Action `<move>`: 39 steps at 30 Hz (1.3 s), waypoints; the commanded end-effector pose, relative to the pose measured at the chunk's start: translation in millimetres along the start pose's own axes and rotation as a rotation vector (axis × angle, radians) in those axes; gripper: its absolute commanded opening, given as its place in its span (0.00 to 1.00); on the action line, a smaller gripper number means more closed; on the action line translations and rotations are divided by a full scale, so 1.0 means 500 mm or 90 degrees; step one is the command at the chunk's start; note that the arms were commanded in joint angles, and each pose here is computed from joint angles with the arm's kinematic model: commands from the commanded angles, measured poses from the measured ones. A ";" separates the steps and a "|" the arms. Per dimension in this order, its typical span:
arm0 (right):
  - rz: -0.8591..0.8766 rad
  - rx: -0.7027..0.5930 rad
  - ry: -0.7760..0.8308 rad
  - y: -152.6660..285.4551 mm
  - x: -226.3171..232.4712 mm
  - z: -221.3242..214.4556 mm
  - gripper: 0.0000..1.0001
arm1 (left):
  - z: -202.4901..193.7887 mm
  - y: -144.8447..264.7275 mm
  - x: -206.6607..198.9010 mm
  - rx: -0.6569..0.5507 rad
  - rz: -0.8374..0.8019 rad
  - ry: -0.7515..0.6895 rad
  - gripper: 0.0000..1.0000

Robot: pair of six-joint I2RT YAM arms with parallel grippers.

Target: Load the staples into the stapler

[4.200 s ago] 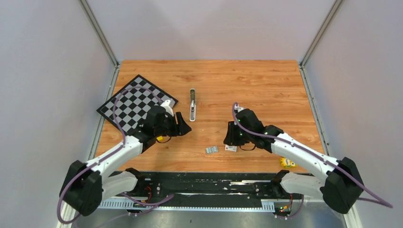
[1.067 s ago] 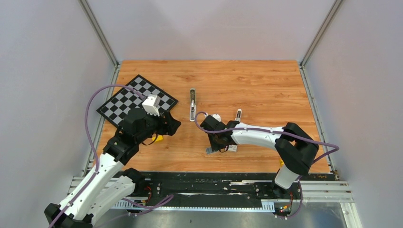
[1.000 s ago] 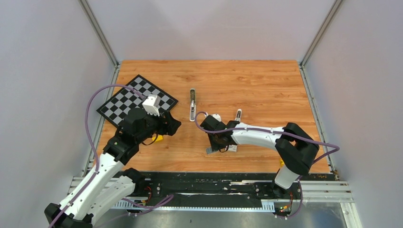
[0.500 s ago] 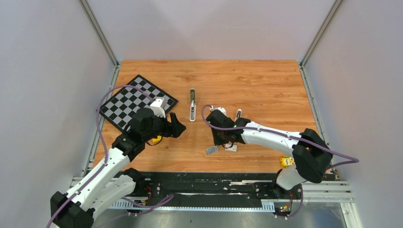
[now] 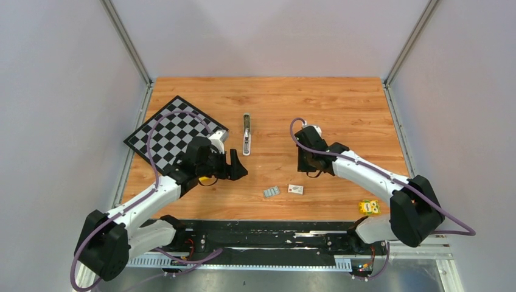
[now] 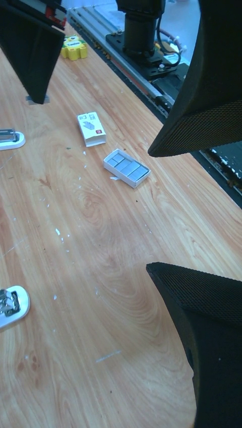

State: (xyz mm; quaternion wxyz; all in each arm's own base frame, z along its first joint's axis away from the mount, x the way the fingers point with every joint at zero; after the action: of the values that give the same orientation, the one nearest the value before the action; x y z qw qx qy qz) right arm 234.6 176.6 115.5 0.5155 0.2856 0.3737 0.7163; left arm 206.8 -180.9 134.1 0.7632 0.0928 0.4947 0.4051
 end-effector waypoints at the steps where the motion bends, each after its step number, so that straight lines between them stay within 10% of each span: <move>1: -0.046 0.020 -0.010 -0.010 -0.036 -0.008 0.21 | 0.001 -0.010 -0.014 0.008 -0.043 -0.006 0.79; 39: -0.098 -0.001 -0.131 -0.094 -0.064 0.068 0.20 | -0.013 -0.021 -0.011 0.037 -0.058 -0.007 0.82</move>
State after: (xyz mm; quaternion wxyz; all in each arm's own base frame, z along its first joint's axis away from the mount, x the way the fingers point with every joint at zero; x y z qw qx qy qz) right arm 285.8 161.6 91.0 0.5975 0.3166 0.3541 0.6461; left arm 204.9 -192.9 130.7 0.7767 0.0956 0.5076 0.3605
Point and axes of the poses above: each gripper's point midway between its finger pads, its own y axis back along the fingers, its own x axis along the line the jaws close on, z = x × y, the point moved 4 cm from there along y, back along the fingers, and after that the axes turned 15 degrees about y, right-handed, at the moved point
